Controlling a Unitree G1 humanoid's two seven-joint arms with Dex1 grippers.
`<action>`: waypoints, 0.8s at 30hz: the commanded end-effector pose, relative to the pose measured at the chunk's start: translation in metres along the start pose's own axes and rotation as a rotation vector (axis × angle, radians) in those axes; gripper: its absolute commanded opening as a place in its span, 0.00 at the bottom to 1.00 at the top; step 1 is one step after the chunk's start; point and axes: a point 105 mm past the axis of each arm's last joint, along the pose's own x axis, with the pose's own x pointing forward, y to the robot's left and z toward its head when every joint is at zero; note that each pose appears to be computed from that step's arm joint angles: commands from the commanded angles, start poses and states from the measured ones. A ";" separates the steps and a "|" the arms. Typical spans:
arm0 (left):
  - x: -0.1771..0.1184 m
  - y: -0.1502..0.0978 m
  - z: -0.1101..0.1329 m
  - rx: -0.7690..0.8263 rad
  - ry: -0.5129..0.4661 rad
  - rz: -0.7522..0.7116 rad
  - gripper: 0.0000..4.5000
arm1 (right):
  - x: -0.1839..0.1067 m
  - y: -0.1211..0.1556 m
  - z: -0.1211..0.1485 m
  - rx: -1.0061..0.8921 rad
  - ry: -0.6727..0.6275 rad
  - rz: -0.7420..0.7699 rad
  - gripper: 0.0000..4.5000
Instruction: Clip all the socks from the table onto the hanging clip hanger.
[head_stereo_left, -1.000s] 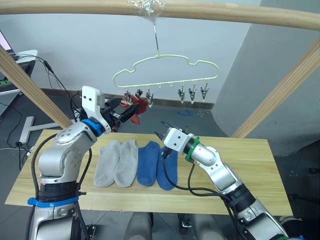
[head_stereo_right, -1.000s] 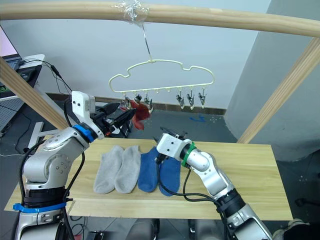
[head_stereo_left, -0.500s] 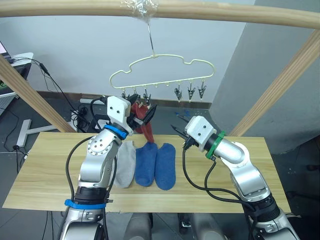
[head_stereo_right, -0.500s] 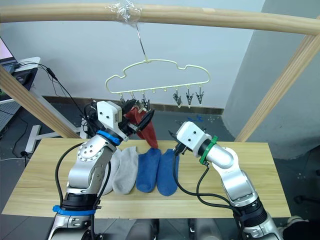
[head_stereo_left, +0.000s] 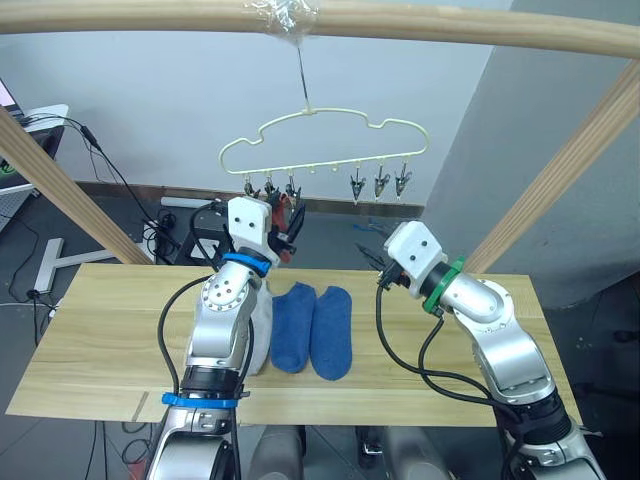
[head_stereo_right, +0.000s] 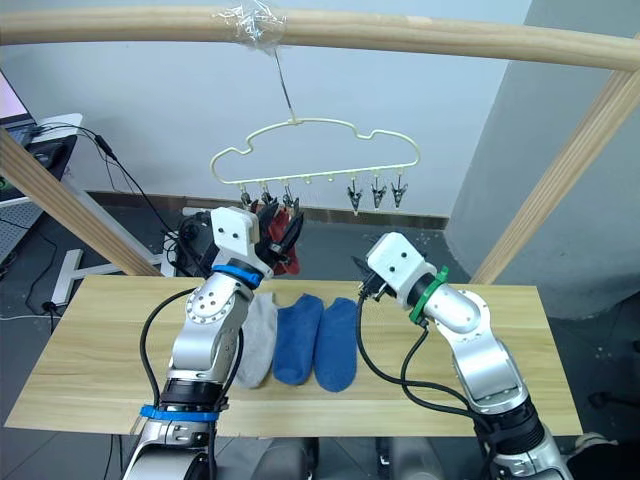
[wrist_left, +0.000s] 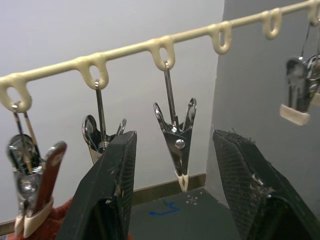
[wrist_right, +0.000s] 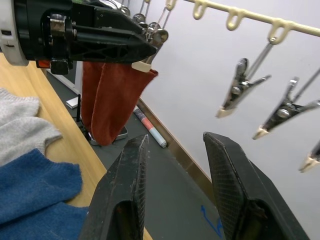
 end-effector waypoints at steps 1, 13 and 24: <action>0.007 -0.002 0.012 0.033 -0.054 0.000 0.55 | -0.003 -0.007 0.019 -0.021 -0.062 -0.018 0.41; 0.024 -0.002 0.019 0.065 -0.085 0.041 0.55 | -0.002 0.001 0.028 0.000 -0.088 0.110 0.41; 0.030 -0.004 0.022 0.072 -0.089 0.061 0.55 | -0.005 -0.001 0.024 0.013 -0.075 0.108 0.41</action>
